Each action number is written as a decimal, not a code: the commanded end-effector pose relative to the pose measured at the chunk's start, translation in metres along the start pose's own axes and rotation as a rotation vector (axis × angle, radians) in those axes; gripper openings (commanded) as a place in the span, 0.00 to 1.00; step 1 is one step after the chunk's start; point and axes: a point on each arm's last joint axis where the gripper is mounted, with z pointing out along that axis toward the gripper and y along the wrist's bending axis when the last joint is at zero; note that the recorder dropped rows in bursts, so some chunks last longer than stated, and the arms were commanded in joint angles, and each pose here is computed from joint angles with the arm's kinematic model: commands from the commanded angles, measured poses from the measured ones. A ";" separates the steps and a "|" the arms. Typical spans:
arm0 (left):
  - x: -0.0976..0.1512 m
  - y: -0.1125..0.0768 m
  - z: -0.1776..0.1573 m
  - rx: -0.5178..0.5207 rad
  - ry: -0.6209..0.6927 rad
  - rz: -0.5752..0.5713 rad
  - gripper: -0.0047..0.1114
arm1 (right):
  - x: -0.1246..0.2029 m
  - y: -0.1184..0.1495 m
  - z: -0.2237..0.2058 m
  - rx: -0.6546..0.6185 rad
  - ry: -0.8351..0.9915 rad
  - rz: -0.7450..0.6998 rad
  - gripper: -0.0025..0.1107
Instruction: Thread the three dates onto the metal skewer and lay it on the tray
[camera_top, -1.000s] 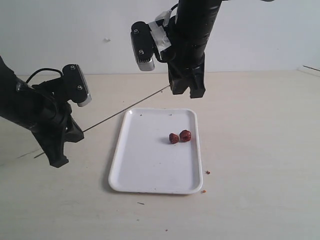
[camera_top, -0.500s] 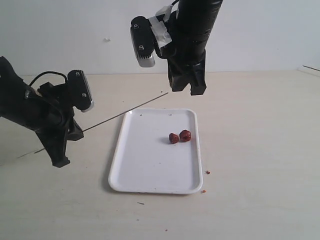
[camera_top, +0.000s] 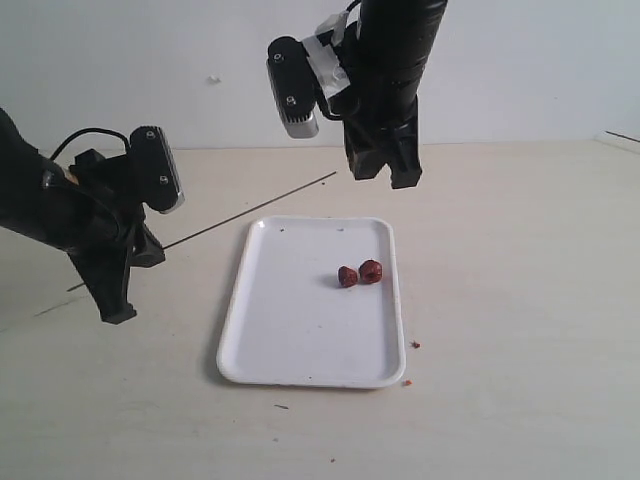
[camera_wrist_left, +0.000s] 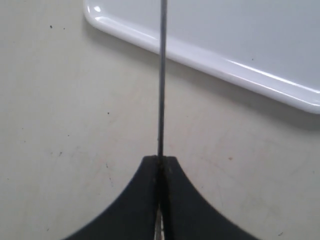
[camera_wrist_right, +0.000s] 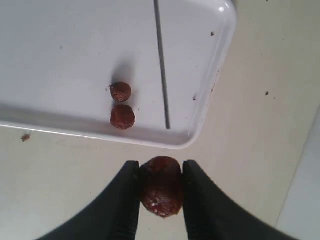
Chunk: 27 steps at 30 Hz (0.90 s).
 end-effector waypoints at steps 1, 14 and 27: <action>-0.002 -0.003 -0.003 0.017 0.000 0.002 0.04 | 0.003 -0.001 0.009 -0.007 0.042 -0.024 0.28; -0.004 -0.002 -0.003 0.013 -0.021 -0.012 0.04 | -0.001 -0.001 0.021 -0.035 0.009 -0.010 0.28; -0.003 -0.004 -0.003 0.030 -0.017 0.007 0.04 | -0.003 -0.004 0.023 -0.004 -0.003 -0.011 0.28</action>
